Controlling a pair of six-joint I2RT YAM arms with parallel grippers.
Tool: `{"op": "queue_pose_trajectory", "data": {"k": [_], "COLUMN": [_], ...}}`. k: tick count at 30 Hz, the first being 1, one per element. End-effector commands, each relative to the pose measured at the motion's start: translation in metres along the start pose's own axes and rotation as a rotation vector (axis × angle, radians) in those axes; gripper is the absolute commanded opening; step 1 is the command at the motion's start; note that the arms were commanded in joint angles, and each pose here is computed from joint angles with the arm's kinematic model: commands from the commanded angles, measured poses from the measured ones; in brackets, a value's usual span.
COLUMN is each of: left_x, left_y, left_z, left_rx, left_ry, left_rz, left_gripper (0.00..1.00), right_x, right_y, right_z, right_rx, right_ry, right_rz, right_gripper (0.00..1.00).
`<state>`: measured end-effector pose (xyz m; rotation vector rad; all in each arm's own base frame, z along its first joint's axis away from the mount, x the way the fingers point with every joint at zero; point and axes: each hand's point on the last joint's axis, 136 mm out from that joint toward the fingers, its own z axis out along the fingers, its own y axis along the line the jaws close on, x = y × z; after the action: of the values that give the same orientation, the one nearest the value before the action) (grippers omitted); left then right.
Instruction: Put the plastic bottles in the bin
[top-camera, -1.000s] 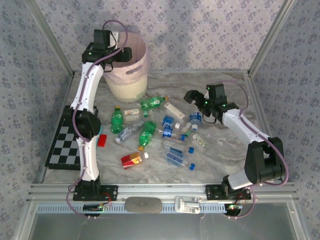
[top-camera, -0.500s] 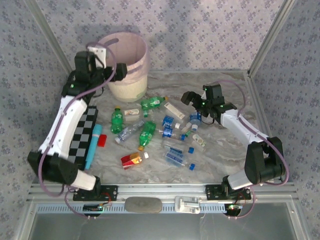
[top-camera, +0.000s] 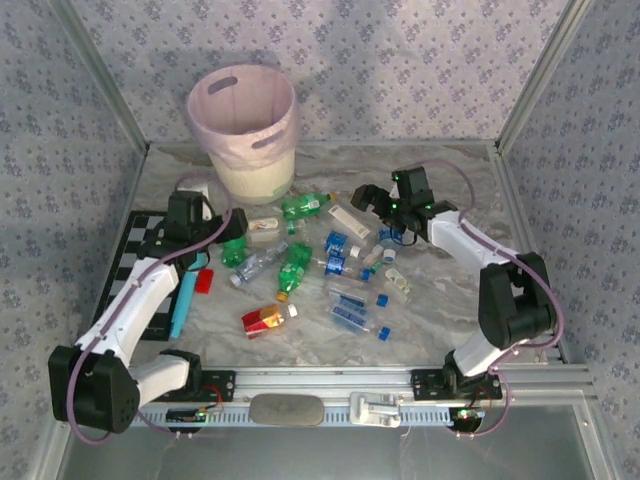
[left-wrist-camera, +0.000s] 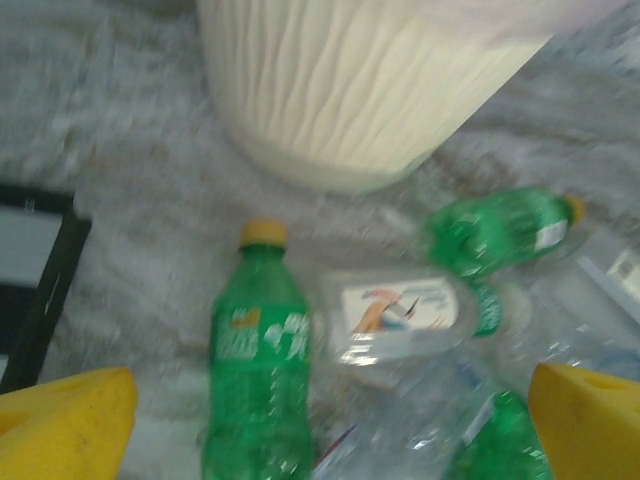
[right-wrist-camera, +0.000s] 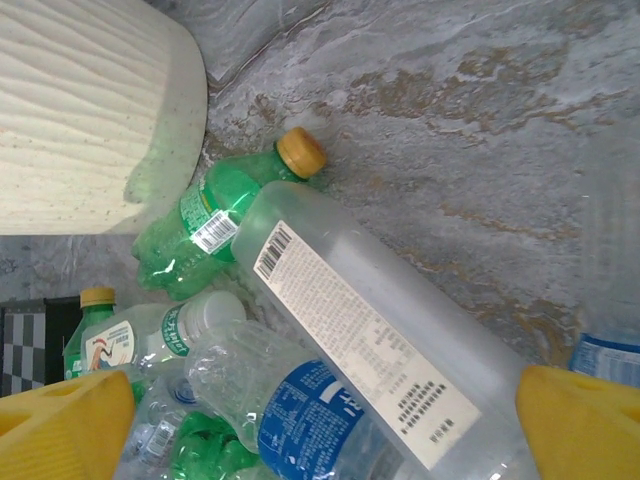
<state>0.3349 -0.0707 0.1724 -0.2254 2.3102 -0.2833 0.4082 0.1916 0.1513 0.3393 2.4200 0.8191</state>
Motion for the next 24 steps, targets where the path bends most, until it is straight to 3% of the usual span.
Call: {"op": "queue_pose_trajectory", "data": {"k": [1, 14, 24], "left_x": [0.006, 0.044, 0.051], "left_y": [0.009, 0.015, 0.017], "left_z": [0.011, 0.06, 0.081], "left_rx": [-0.038, -0.075, -0.091], "left_ry": [0.006, 0.202, 0.245], "left_rz": [-0.039, 0.004, 0.012], "left_gripper": [1.0, 0.83, 0.82], "right_x": [-0.009, -0.005, 0.0], "right_y": [0.021, 0.02, 0.012], "right_z": [0.001, -0.002, -0.002], "right_rx": [-0.044, -0.031, -0.022], "right_ry": [-0.008, -0.008, -0.005], "right_rz": [-0.001, -0.004, 0.006], "right_gripper": [1.0, 1.0, 1.0]}}
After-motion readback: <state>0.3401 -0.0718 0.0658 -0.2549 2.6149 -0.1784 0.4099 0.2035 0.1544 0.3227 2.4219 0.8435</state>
